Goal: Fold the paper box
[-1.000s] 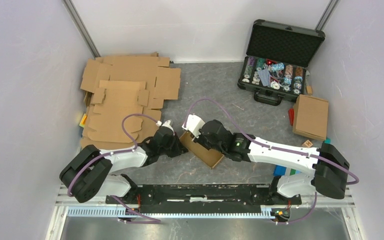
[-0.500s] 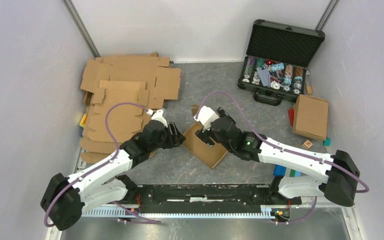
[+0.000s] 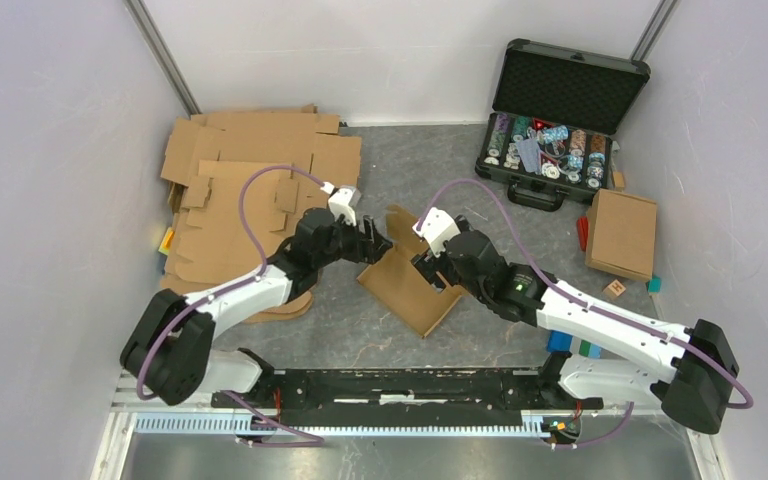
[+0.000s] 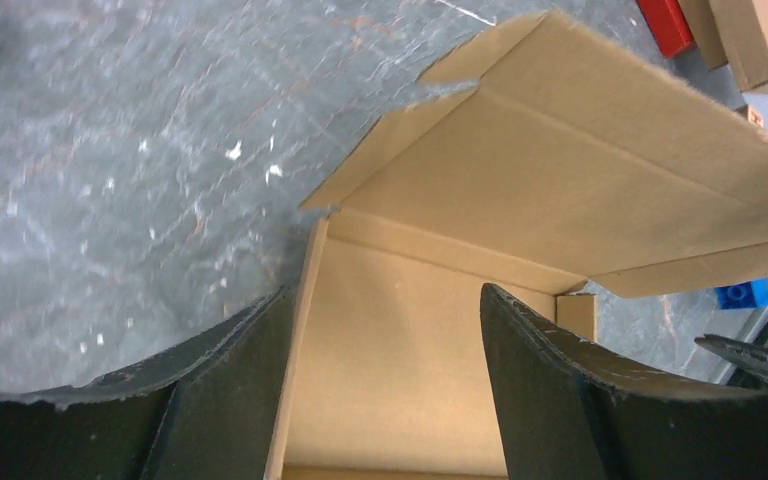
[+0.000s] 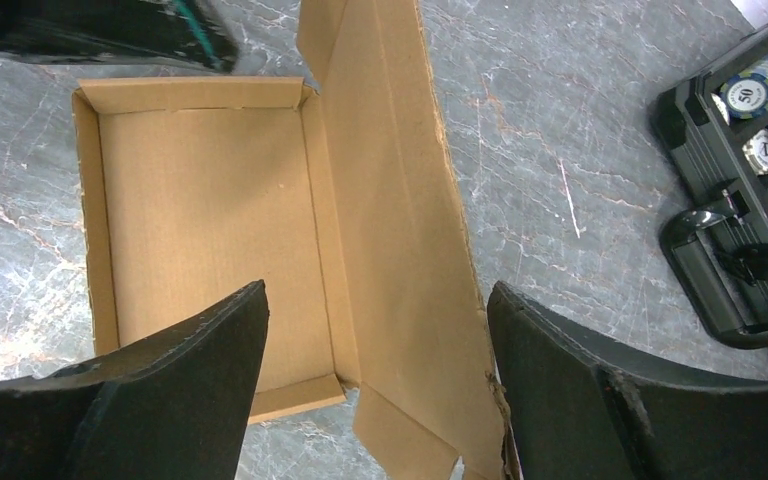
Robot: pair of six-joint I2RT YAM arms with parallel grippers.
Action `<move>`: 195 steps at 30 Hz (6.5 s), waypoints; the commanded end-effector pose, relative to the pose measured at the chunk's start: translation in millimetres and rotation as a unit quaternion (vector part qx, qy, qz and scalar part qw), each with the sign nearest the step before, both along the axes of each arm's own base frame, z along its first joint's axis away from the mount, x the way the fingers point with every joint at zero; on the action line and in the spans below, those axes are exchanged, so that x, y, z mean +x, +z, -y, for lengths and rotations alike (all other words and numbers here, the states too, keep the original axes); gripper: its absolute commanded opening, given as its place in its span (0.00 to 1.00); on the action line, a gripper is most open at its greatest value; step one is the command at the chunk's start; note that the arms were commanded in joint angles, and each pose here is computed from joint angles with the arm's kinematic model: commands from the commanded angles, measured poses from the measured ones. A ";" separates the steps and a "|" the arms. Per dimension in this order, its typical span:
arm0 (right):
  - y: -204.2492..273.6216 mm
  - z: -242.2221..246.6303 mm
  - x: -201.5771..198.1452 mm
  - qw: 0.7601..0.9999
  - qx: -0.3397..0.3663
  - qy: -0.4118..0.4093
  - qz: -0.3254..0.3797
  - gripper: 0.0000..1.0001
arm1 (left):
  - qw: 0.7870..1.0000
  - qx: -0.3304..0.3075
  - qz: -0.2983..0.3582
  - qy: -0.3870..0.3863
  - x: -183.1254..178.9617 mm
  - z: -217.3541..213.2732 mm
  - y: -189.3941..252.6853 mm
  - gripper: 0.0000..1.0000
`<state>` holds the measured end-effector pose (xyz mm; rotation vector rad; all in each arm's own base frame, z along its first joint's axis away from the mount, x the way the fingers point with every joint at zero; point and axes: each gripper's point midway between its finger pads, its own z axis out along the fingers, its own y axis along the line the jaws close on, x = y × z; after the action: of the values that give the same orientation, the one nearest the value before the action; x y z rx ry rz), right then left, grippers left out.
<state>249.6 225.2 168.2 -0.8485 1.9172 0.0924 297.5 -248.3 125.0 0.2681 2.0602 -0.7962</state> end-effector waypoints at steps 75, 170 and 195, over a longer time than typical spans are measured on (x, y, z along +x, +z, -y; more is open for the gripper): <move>-25.1 76.2 8.9 0.966 0.124 -0.226 -0.025 0.19 | 0.993 0.005 0.100 -0.067 12.2 19.5 41.2 0.13; 42.9 27.9 -29.9 0.977 0.210 -0.018 -0.032 0.98 | 0.986 0.129 0.107 0.013 -44.5 12.0 -2.4 0.15; -35.5 -19.0 -65.9 0.963 0.177 0.118 -0.163 0.66 | 0.995 0.079 0.068 0.001 -76.0 1.6 -30.6 0.17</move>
<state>187.6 238.3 128.9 -0.8033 2.0620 0.6919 222.4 -241.2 78.0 0.4612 2.0455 -0.5059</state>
